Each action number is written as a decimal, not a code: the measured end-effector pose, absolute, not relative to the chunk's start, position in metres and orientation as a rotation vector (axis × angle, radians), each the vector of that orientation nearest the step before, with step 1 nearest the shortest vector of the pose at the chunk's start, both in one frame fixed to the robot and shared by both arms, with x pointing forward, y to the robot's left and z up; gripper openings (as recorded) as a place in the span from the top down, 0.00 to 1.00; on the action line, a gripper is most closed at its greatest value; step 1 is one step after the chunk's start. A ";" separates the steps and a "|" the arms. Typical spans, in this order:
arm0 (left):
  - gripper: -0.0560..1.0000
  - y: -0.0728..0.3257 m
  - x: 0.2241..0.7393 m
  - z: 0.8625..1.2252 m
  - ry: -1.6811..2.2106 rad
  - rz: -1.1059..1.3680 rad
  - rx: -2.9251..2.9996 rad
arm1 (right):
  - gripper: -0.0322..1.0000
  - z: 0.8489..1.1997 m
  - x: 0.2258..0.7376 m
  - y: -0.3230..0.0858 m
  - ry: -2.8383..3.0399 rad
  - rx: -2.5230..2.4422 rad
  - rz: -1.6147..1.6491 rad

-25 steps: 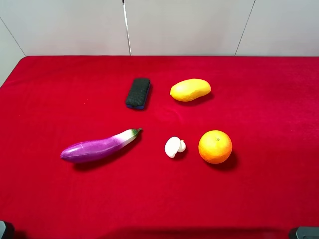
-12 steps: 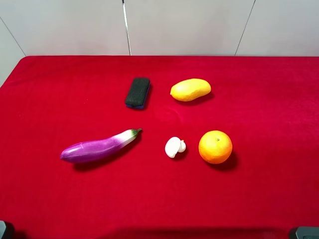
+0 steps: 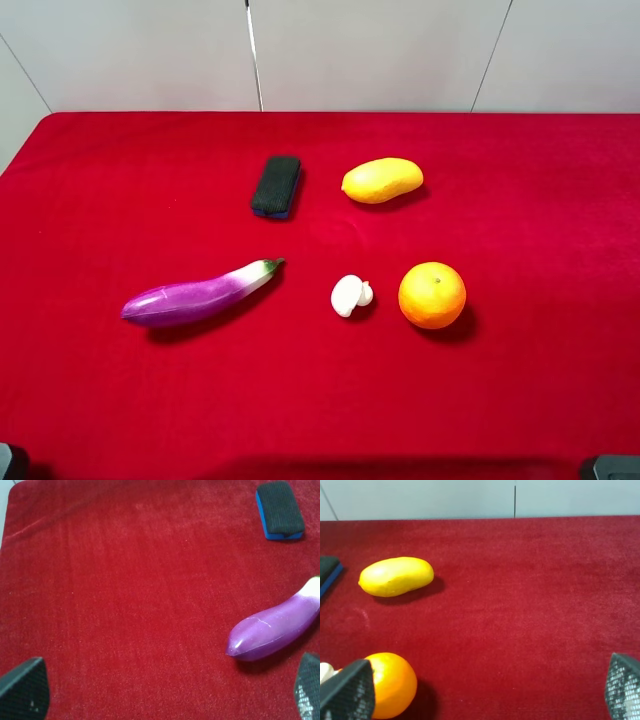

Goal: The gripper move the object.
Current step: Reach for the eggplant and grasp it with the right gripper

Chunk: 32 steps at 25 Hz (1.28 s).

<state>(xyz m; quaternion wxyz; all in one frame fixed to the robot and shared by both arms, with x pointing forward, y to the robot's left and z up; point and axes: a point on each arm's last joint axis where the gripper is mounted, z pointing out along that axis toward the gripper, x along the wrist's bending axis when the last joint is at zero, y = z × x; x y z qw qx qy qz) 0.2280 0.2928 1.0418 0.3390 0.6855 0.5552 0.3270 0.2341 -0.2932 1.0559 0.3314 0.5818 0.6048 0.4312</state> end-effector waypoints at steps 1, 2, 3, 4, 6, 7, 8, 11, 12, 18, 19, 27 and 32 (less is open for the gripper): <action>0.02 0.293 0.228 1.042 1.446 0.852 1.785 | 0.30 1.056 0.235 -0.293 1.586 1.526 1.128; 0.02 0.293 0.228 1.042 1.446 0.852 1.785 | 0.30 1.056 0.237 -0.292 1.599 1.536 1.124; 0.02 0.293 0.228 1.042 1.446 0.852 1.785 | 0.30 1.056 0.241 -0.291 1.622 1.549 1.114; 0.02 0.293 0.228 1.042 1.446 0.852 1.785 | 0.30 1.057 0.245 -0.290 1.649 1.557 1.098; 0.02 0.293 0.228 1.042 1.446 0.852 1.785 | 0.30 1.062 0.253 -0.288 1.703 1.561 1.073; 0.02 0.293 0.228 1.042 1.446 0.852 1.785 | 0.30 1.066 0.258 -0.287 1.733 1.556 1.054; 0.02 0.293 0.228 1.042 1.446 0.852 1.785 | 0.30 1.070 0.262 -0.286 1.757 1.549 1.042; 0.02 0.293 0.228 1.042 1.446 0.852 1.785 | 0.30 1.079 0.278 -0.283 1.852 1.536 0.990; 0.02 0.293 0.228 1.042 1.446 0.852 1.785 | 0.30 1.081 0.283 -0.282 1.876 1.534 0.982; 0.02 0.293 0.228 1.042 1.446 0.852 1.785 | 0.30 1.089 0.315 -0.275 2.044 1.513 0.918; 0.02 0.293 0.228 1.042 1.446 0.852 1.785 | 0.30 1.090 0.320 -0.273 2.069 1.503 0.914; 0.02 0.293 0.228 1.042 1.446 0.852 1.785 | 0.30 1.094 0.354 -0.259 2.280 1.378 0.887; 0.02 0.293 0.228 1.042 1.446 0.852 1.785 | 0.30 1.096 0.377 -0.239 2.424 1.267 0.852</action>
